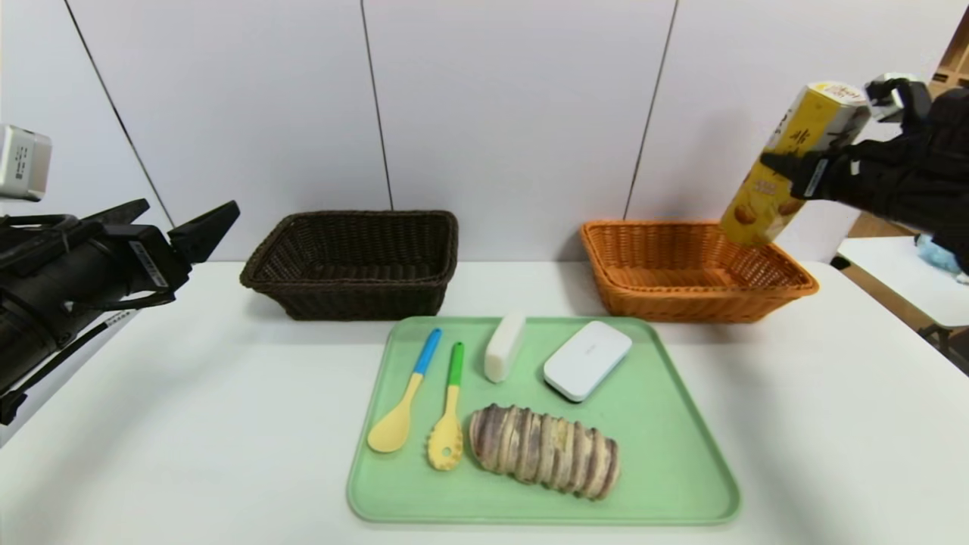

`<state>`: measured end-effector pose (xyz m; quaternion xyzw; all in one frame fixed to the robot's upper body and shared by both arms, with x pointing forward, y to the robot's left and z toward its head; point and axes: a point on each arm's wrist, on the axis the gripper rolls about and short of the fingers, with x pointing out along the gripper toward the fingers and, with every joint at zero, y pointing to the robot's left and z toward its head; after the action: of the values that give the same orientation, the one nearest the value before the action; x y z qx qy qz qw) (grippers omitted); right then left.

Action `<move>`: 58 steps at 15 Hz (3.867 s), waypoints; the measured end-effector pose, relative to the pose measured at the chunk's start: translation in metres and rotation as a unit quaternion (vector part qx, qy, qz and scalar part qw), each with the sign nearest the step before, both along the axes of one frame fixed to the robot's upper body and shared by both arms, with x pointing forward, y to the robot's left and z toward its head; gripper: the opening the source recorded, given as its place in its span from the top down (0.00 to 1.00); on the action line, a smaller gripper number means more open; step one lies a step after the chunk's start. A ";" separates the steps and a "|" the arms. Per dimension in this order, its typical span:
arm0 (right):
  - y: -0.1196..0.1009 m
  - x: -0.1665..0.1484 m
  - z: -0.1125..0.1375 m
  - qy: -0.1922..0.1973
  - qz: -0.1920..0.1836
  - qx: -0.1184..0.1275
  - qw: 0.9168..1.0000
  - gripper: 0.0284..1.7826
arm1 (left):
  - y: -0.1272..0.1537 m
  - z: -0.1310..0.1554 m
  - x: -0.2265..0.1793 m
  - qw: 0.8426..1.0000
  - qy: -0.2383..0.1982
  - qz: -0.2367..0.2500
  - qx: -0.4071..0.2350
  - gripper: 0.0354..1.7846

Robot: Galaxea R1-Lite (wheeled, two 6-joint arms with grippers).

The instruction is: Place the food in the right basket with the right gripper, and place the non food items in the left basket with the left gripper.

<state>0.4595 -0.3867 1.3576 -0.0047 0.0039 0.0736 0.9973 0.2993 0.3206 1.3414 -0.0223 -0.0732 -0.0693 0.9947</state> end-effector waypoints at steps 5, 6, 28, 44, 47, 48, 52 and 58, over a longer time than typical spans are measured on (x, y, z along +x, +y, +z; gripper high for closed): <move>0.007 0.049 -0.042 0.036 -0.017 0.001 0.999 0.53 | 0.000 -0.002 0.003 1.000 0.006 0.001 -0.001 0.06; 0.007 0.052 -0.048 0.043 -0.016 0.002 0.999 0.53 | 0.000 -0.003 0.004 1.000 0.007 0.000 -0.001 0.06; 0.017 0.028 -0.030 0.077 -0.019 0.005 0.997 0.53 | -0.001 -0.008 0.012 1.000 0.012 0.000 -0.002 0.06; 0.013 0.033 -0.038 0.048 -0.045 -0.001 0.998 0.32 | -0.001 -0.008 0.012 1.000 0.012 0.000 -0.002 0.06; 0.013 0.036 -0.038 0.028 -0.049 -0.002 0.998 0.23 | -0.001 -0.009 0.012 1.000 0.013 0.000 -0.002 0.06; 0.012 0.036 -0.036 0.017 -0.050 -0.002 0.999 0.21 | -0.001 -0.009 0.012 1.000 0.013 0.000 -0.002 0.06; 0.011 0.024 -0.035 0.030 -0.052 -0.008 0.998 0.14 | -0.001 -0.010 0.013 1.000 0.015 0.000 -0.002 0.06; 0.018 -0.051 -0.050 0.106 -0.049 -0.003 0.993 0.09 | -0.001 -0.010 0.013 1.000 0.017 -0.001 -0.013 0.06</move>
<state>0.4090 -0.3692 1.3071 0.0001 0.1106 0.0251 0.9936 0.3124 0.3199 1.3318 -0.0360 -0.0575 -0.0691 0.9953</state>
